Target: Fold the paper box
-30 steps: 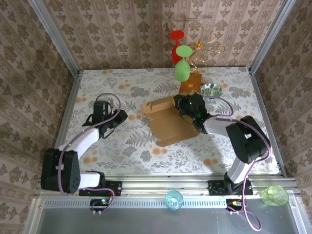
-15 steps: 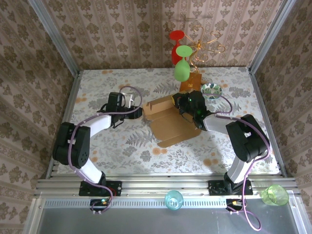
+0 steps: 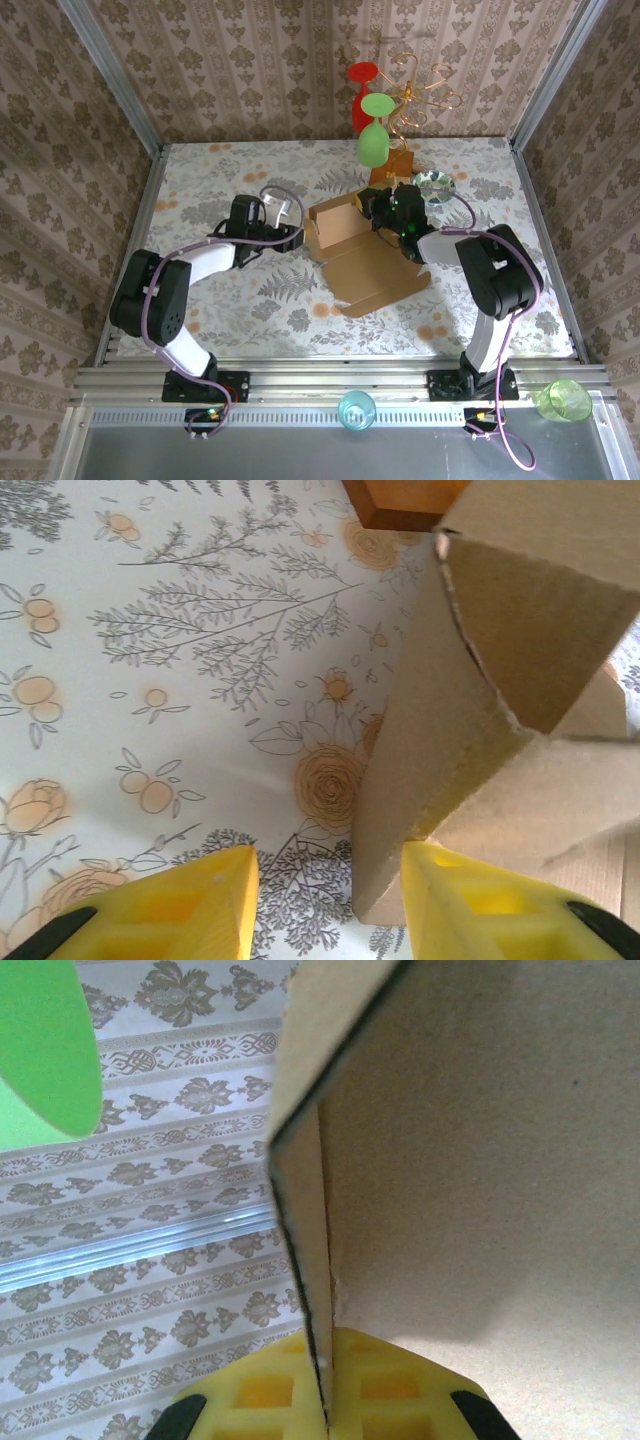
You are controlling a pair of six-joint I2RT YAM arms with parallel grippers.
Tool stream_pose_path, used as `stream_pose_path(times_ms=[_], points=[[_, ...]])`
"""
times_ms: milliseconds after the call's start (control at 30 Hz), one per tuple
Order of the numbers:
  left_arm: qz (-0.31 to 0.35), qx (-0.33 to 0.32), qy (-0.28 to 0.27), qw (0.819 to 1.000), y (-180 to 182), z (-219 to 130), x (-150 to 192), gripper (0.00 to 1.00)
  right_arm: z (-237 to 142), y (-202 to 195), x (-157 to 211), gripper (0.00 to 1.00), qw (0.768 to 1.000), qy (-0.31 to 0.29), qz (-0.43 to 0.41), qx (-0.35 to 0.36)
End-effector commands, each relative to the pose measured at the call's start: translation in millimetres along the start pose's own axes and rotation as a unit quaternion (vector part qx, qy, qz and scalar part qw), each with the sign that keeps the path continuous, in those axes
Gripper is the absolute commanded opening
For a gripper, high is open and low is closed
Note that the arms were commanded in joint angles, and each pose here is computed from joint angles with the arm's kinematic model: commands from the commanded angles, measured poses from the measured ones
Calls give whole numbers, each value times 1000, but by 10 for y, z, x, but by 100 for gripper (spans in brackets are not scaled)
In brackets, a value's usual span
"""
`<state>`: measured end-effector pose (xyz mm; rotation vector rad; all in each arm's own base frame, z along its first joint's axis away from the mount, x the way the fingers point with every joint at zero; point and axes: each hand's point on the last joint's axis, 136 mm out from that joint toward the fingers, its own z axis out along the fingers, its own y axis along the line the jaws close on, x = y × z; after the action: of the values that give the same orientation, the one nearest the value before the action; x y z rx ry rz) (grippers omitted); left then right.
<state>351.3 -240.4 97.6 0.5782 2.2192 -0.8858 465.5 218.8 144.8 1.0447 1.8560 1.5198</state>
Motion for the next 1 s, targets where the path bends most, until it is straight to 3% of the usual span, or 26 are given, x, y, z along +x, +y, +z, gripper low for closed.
stream_pose_path(times_ms=[0, 567, 967], points=[[25, 35, -31, 999, -238, -48, -128, 43, 48, -31, 62, 0, 1000, 23, -5, -4], [25, 38, -43, 998, -480, 72, -98, 46, 47, 2, 56, 0, 999, 28, -1, -14], [8, -45, -61, 997, -395, 144, -56, 38, -44, 73, 61, 0, 998, 19, -3, -58]])
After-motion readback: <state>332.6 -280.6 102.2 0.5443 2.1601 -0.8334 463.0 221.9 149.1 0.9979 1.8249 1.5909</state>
